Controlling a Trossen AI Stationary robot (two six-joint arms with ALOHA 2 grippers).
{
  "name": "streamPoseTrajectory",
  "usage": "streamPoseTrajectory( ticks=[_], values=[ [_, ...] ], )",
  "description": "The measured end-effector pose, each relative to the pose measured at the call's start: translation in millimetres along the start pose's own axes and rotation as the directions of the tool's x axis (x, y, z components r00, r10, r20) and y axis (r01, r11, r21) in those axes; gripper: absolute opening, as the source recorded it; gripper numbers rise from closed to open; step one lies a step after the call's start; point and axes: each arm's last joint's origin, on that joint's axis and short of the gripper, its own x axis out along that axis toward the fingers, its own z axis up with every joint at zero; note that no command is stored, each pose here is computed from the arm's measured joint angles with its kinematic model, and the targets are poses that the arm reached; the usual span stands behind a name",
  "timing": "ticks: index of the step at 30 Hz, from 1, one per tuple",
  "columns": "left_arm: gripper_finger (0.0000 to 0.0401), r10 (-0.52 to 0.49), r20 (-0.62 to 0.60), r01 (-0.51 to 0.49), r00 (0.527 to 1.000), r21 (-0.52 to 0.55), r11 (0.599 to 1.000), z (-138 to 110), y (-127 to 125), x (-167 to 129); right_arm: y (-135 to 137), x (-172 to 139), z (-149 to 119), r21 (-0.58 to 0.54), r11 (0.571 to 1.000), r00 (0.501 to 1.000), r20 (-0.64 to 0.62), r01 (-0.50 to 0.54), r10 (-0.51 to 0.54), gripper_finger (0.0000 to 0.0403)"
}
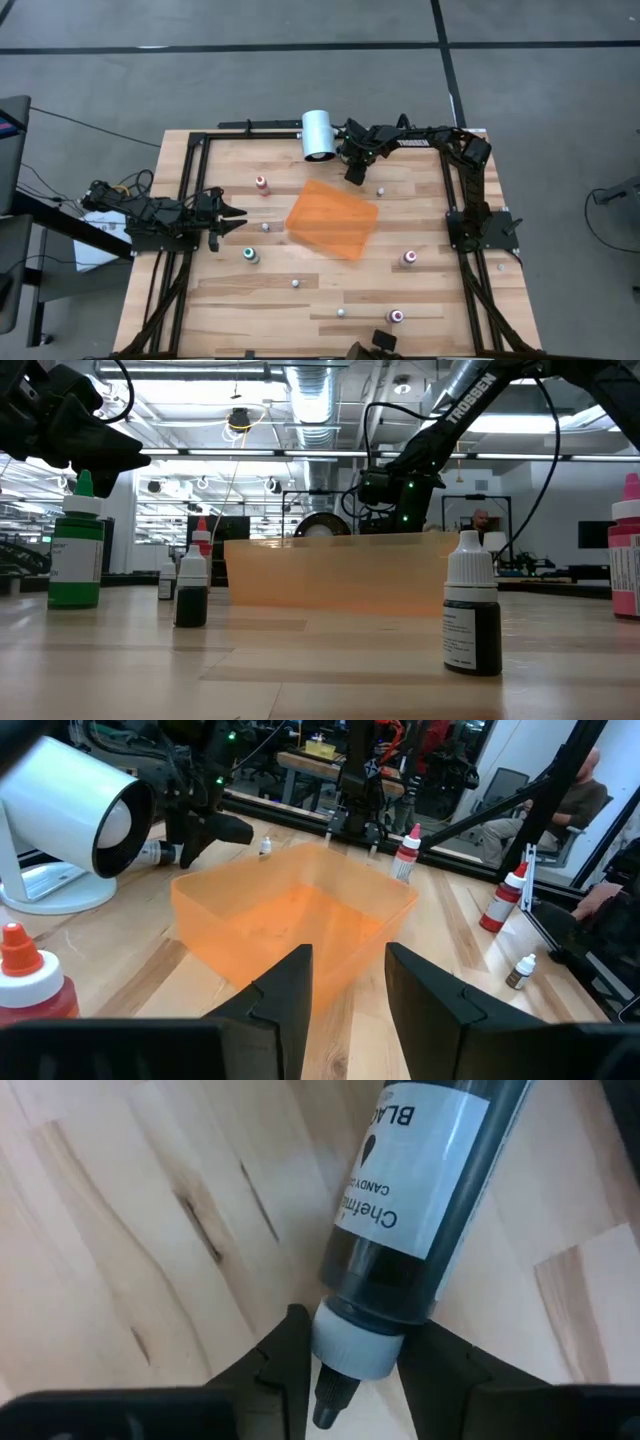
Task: Pick & Place food coloring
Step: Put the large black food coloring bottle into the bin
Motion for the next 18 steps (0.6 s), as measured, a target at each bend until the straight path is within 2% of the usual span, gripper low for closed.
streamPoseTrajectory(
  ticks=[9,14,18],
  values=[
    [0.0119,0.001,0.004,-0.001,1.0,-0.003,1.0,0,0,0,11,-14,-13,-0.048,0.999,0.991,-0.135,-0.017,0.01,0.0133],
    [0.0119,-0.009,0.037,0.01,0.999,-0.027,1.0,3,-1,0,20,-41,-15,-0.138,0.99,0.987,-0.147,0.037,-0.058,0.0113],
    [0.0119,-0.03,0.099,0.038,0.995,-0.08,0.996,9,-3,0,31,-65,-17,-0.197,0.975,0.982,-0.138,0.1,-0.128,0.0114]
  ],
)
